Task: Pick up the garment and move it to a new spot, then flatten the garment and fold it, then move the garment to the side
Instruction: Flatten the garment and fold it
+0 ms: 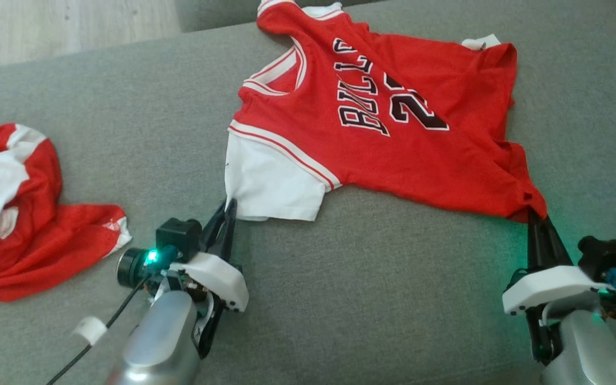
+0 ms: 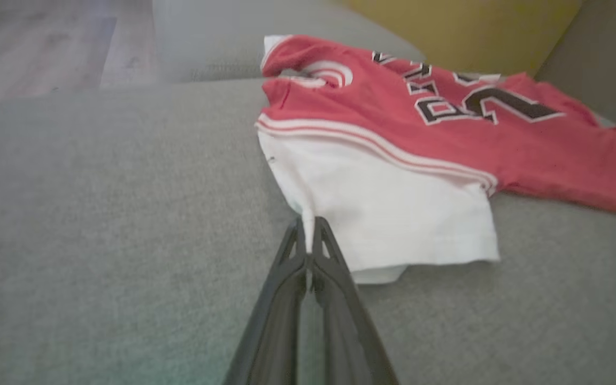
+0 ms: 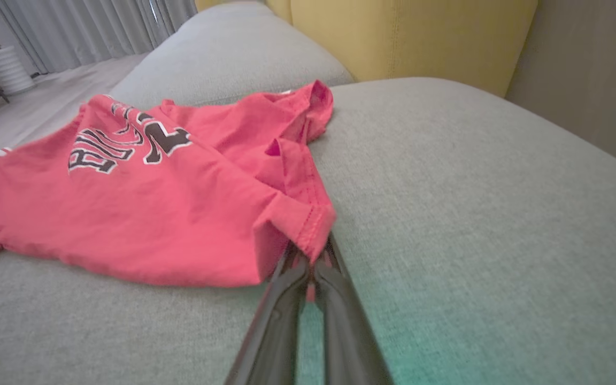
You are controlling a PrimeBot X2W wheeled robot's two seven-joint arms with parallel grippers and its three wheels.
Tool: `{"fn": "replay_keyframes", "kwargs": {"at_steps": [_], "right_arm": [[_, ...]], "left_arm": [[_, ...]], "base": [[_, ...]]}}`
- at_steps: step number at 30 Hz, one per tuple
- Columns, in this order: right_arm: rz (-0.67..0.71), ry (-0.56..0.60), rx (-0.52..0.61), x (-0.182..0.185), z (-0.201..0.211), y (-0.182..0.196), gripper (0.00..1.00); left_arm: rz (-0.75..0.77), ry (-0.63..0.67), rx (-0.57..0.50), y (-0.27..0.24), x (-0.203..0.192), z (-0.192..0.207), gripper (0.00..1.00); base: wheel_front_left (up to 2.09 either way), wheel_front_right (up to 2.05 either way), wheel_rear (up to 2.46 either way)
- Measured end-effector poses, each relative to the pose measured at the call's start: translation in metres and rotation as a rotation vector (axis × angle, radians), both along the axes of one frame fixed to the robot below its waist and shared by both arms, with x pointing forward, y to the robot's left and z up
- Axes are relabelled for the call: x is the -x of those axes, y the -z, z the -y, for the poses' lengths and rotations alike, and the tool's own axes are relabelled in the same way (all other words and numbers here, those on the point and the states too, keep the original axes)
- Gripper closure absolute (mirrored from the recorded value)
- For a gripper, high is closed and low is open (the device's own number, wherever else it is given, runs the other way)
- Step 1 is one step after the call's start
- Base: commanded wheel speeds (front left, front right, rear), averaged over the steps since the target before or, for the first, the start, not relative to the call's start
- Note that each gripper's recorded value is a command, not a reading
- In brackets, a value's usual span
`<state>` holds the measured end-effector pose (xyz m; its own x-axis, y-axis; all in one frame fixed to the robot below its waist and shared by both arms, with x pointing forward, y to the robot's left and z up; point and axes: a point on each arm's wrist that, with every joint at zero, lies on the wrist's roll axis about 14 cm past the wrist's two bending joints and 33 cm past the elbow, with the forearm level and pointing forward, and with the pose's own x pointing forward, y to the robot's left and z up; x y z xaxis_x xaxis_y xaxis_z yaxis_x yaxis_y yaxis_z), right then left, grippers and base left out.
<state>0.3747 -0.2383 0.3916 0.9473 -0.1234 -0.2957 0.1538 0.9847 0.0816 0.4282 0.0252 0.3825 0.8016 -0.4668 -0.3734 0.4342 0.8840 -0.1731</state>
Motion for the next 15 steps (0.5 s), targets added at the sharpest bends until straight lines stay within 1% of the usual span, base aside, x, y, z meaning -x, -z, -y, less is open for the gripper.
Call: {"fn": "replay_keyframes", "kwargs": {"at_steps": [4,10,12,15], "right_arm": [[0.048,-0.013,0.005,-0.007,-0.003,-0.015,1.0],[0.132,-0.064,0.016,-0.017,-0.018,-0.042,1.0],[0.202,-0.063,0.013,-0.028,-0.018,-0.065,1.0],[0.342,-0.075,0.031,-0.046,-0.02,-0.113,1.0]], "left_arm": [[0.111,-0.021,0.08,-0.033,-0.009,0.002,1.0],[0.271,-0.091,0.179,-0.09,-0.021,-0.013,1.0],[0.333,-0.124,0.228,-0.114,-0.024,-0.021,1.0],[0.432,-0.157,0.31,-0.155,-0.027,-0.03,1.0]], "base": [[0.0,0.0,0.0],[0.0,0.0,0.0],[0.0,0.0,0.0],[0.0,0.0,0.0]]}}
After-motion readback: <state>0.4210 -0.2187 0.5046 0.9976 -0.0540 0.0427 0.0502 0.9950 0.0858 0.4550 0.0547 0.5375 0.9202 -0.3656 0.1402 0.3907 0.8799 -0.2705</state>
